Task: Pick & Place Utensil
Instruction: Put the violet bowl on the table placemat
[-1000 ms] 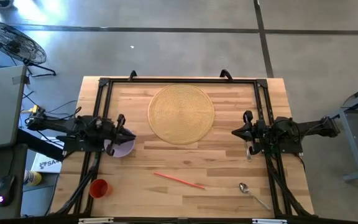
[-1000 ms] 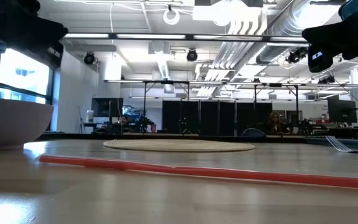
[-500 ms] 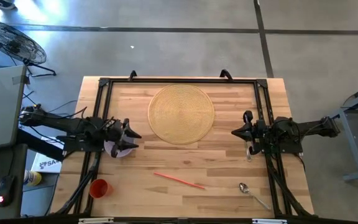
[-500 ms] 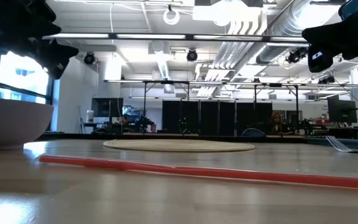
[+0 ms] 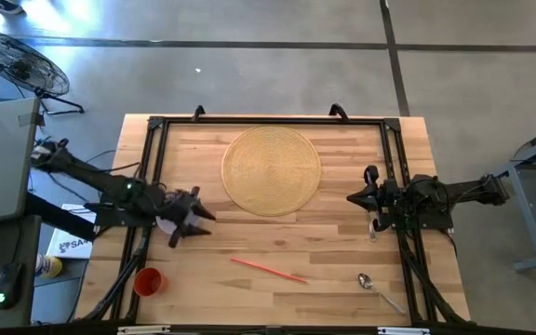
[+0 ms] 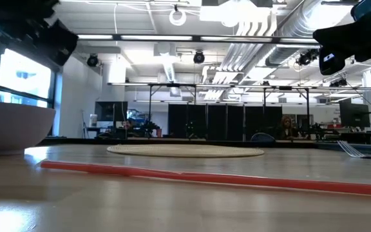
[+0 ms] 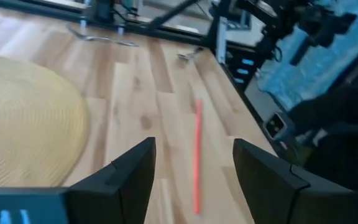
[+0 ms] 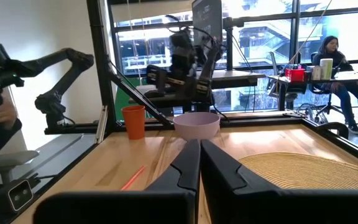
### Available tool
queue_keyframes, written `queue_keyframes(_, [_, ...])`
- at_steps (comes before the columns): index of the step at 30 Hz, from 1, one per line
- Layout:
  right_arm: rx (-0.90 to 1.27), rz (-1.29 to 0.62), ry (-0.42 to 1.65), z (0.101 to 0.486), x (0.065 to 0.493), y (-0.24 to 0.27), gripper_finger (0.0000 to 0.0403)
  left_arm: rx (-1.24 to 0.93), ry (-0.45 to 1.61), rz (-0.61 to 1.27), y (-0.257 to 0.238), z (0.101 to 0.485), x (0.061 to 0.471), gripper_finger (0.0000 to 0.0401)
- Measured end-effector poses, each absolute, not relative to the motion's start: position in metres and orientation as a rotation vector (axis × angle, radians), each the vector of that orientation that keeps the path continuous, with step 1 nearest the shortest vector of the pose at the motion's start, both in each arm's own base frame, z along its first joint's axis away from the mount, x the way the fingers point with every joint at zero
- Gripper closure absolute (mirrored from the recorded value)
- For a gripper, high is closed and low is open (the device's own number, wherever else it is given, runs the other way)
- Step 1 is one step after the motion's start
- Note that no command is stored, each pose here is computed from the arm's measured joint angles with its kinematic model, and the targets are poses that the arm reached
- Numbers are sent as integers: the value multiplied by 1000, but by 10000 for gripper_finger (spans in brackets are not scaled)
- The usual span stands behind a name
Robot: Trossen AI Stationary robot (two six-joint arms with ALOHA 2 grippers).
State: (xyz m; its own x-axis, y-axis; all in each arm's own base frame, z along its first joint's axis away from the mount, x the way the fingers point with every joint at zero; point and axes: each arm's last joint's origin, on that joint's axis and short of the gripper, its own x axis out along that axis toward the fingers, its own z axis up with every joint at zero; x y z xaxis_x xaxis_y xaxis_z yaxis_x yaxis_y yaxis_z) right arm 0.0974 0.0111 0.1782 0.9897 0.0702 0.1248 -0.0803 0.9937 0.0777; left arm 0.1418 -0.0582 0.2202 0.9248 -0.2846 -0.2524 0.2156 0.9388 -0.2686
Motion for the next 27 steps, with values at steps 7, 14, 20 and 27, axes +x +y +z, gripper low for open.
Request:
queue_keyframes(7, [83,76,-122,178,97,11,399,-192,362,-266,-101,237,138,197])
queue_keyframes(14, [83,76,-122,178,97,11,401,-242,558,-184,-130,255,124,198])
queue_keyframes(20, [83,76,-122,178,97,11,400,-287,736,-83,-138,263,119,198])
queue_keyframes(27, [83,76,-121,178,97,11,396,-258,799,-28,-138,258,119,198])
